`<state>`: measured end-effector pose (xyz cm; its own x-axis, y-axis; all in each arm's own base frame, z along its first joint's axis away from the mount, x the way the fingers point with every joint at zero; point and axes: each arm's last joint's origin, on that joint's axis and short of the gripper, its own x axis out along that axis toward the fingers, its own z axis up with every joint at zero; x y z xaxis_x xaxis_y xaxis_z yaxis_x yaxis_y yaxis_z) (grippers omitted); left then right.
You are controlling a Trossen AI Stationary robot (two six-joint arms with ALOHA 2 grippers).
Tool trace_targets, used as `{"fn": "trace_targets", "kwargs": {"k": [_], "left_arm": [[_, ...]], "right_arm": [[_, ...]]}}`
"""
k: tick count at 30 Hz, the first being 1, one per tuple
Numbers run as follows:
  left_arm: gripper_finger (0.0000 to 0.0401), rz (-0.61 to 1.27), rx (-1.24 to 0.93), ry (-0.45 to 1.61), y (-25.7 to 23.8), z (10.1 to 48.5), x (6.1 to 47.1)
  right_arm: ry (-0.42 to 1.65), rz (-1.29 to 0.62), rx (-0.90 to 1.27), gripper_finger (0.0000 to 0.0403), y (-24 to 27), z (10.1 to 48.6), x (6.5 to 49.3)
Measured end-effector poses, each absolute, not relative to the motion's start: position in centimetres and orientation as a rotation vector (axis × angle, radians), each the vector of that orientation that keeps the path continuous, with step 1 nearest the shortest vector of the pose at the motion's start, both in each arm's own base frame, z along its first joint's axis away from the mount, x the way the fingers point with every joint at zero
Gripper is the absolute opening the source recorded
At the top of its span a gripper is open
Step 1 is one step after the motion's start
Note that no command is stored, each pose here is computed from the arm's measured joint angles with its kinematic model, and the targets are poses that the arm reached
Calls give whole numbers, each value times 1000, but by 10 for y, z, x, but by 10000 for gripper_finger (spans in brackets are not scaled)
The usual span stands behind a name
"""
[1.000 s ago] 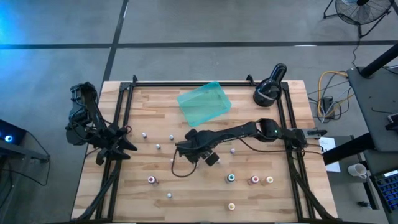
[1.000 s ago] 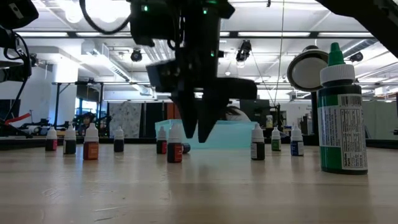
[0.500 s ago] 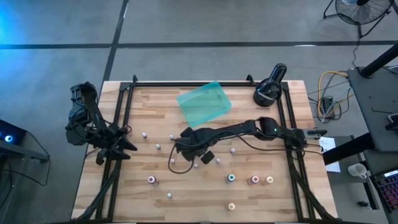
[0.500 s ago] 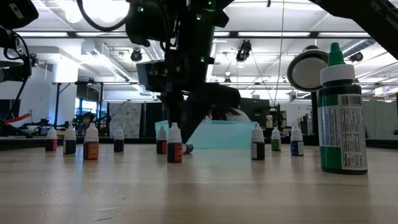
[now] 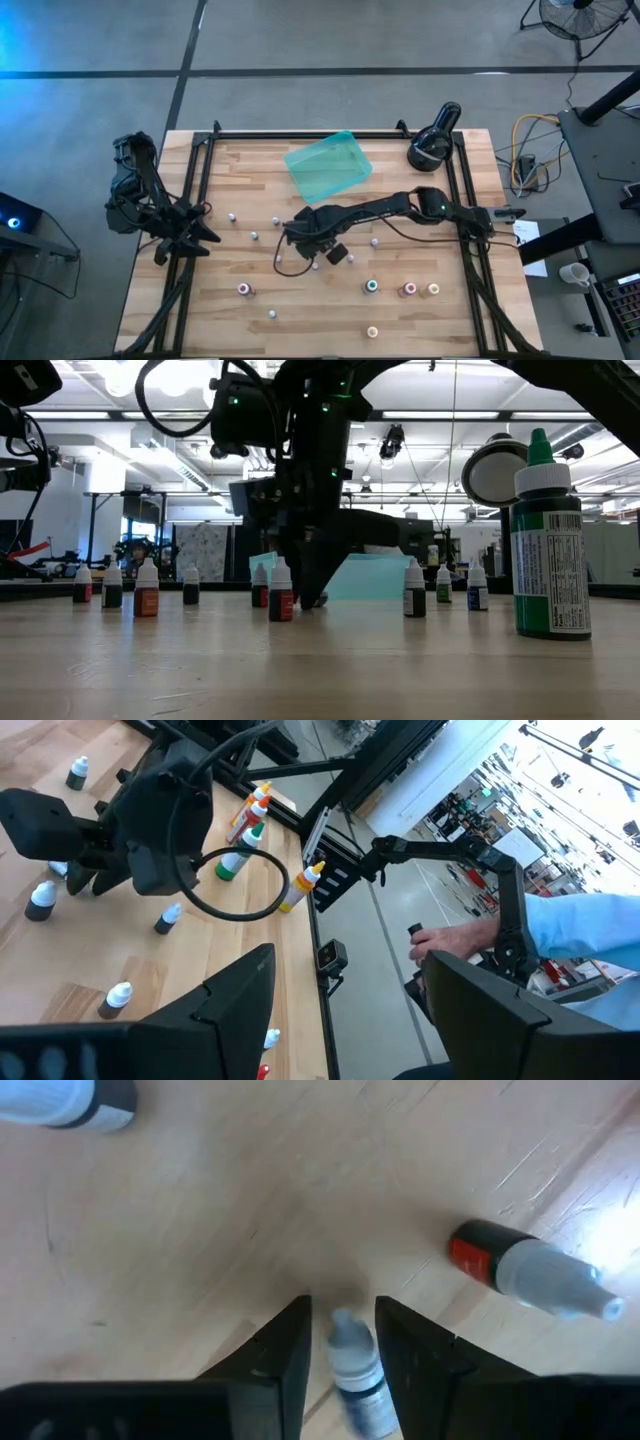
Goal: Pick & Place food coloring
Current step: Adjust the red small food coloring bottle
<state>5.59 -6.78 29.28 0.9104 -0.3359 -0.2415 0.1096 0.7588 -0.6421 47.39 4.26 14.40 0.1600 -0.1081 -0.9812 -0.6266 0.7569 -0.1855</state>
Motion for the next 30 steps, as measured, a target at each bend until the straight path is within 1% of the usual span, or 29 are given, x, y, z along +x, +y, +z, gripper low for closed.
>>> {"fn": "trace_targets", "kwargs": {"k": [4, 9, 14, 16, 18, 20, 22, 25, 30], "left_arm": [[225, -248, -668, 357, -68, 293, 56], [225, -248, -669, 357, -68, 293, 56], [225, -248, -669, 357, -68, 293, 56], [225, -249, -669, 357, -68, 293, 56], [225, -248, -668, 357, -68, 293, 56], [225, -248, -669, 357, -68, 293, 56], [225, -248, -669, 357, -68, 293, 56], [225, -249, -669, 357, -68, 293, 56], [225, -248, -669, 357, -68, 293, 56]], "right_arm": [[1377, 387, -645, 105, 43, 148, 476], [1343, 268, -520, 97, 43, 163, 482], [1347, 227, -469, 90, 43, 170, 481], [1366, 191, -411, 88, 43, 170, 479], [1385, 160, -305, 87, 44, 170, 477], [1389, 160, -198, 89, 44, 169, 477], [1390, 190, -148, 93, 45, 168, 477], [1392, 210, -159, 103, 45, 167, 476], [1393, 187, -162, 123, 38, 167, 477]]}}
